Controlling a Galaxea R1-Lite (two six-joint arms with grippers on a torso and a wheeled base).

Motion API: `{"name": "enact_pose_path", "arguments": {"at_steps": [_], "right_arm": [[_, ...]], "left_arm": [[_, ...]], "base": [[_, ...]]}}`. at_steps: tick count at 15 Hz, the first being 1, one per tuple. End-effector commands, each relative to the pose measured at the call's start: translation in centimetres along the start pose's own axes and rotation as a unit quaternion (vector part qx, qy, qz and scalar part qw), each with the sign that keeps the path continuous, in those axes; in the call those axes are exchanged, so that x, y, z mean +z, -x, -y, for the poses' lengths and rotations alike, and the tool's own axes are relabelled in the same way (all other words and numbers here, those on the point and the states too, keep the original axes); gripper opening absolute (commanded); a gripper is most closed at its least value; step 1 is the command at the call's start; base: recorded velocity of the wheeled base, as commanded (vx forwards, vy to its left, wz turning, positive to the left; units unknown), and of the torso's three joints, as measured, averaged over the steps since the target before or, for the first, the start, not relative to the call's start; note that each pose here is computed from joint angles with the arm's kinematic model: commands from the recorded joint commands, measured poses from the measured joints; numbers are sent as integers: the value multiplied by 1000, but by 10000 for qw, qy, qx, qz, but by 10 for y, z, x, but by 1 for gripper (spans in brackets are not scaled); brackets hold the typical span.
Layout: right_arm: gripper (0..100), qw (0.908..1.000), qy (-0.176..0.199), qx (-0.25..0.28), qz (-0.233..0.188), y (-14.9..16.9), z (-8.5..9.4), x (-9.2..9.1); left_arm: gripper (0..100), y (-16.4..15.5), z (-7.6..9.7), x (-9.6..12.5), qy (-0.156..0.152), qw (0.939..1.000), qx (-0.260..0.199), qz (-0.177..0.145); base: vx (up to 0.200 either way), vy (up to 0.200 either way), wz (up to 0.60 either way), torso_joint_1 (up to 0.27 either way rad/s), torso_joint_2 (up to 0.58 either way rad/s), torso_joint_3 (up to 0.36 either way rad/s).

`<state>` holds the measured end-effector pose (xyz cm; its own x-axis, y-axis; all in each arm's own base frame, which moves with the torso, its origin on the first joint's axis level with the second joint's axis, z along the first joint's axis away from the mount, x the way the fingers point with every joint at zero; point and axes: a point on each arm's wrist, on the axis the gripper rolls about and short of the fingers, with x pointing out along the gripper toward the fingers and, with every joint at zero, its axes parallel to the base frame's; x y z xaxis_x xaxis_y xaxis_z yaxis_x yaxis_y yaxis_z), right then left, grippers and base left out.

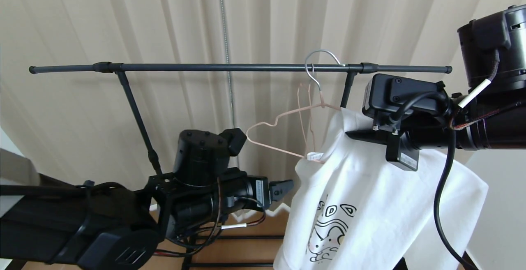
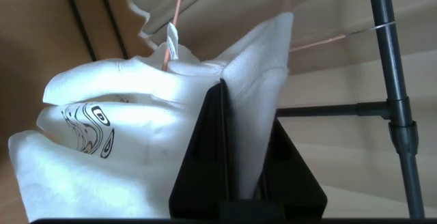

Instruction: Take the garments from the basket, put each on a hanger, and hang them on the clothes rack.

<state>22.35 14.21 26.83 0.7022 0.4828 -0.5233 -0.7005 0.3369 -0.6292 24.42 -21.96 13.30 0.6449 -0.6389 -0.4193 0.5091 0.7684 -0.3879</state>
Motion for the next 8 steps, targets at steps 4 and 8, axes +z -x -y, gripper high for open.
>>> {"name": "enact_pose_path", "arguments": {"at_steps": [4, 8], "right_arm": [[0, 9998, 84, 16, 191, 13, -8, 5], [0, 9992, 144, 8, 385, 22, -11, 12]], "left_arm": [[100, -45, 3, 0, 118, 9994, 317, 100], [100, -57, 5, 1, 97, 9989, 428, 177]], "base": [[0, 0, 0, 0, 0, 0], [0, 0, 0, 0, 0, 0]]}}
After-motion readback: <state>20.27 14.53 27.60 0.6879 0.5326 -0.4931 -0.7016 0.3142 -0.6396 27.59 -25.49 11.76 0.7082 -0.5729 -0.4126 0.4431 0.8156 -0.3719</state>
